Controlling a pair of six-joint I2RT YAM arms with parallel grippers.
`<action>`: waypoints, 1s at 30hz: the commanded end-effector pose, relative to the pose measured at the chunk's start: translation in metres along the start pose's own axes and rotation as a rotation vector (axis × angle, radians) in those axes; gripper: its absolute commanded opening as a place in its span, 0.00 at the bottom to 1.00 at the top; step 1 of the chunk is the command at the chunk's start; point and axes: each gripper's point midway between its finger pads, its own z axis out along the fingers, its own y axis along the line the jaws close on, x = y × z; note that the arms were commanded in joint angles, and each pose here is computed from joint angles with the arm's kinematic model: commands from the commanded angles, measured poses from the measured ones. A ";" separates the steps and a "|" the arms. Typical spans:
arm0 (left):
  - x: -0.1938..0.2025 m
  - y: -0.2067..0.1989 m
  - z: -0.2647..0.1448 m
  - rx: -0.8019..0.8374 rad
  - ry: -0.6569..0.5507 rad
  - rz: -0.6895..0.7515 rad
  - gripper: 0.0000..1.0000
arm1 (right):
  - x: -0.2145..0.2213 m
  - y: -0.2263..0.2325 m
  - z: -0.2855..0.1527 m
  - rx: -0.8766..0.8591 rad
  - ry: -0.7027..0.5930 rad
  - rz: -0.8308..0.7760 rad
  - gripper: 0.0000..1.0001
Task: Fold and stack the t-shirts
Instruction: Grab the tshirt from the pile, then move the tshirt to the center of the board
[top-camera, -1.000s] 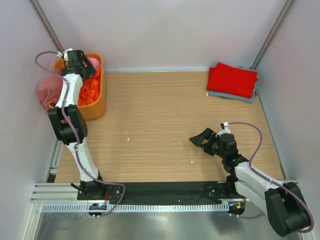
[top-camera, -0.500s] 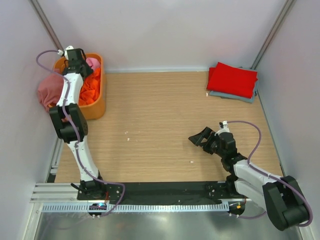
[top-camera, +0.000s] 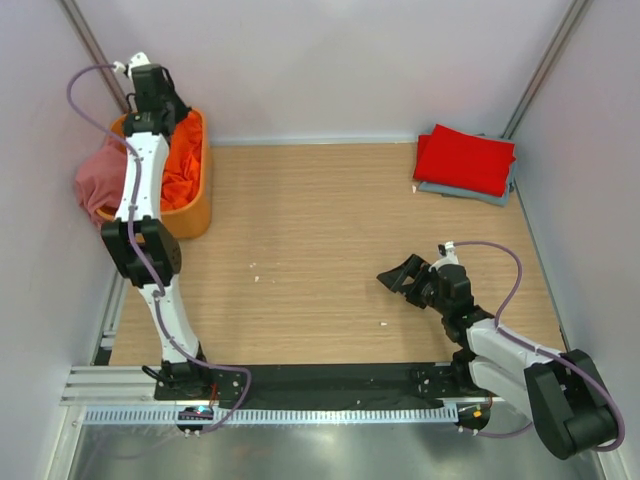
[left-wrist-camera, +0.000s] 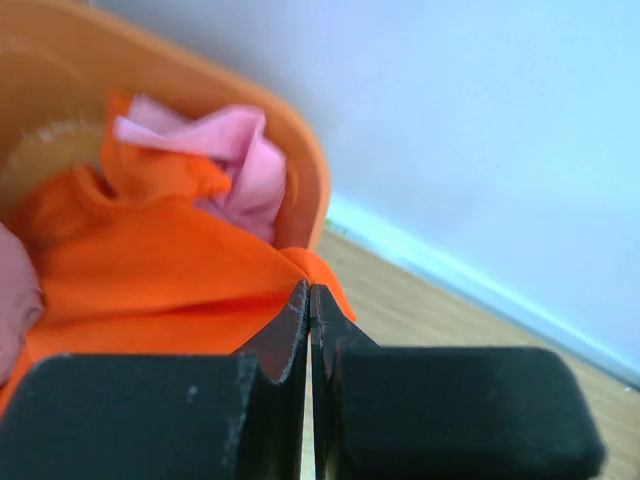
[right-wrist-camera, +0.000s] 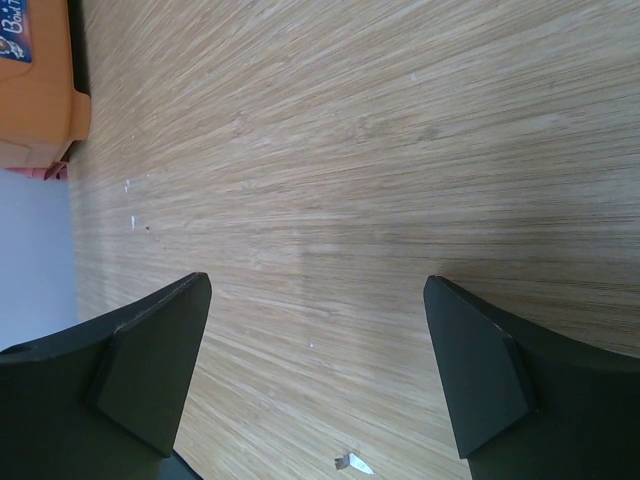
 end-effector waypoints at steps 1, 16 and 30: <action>-0.088 -0.025 -0.071 0.051 -0.197 0.002 0.00 | -0.003 0.002 0.000 0.002 -0.011 -0.033 0.94; -0.193 -0.161 -0.348 0.678 -0.535 0.024 0.00 | -0.019 0.001 -0.015 0.029 -0.120 -0.018 0.94; -0.065 -0.119 -0.344 0.632 -0.147 -0.015 0.62 | -0.150 0.064 -0.113 0.308 -0.439 -0.150 1.00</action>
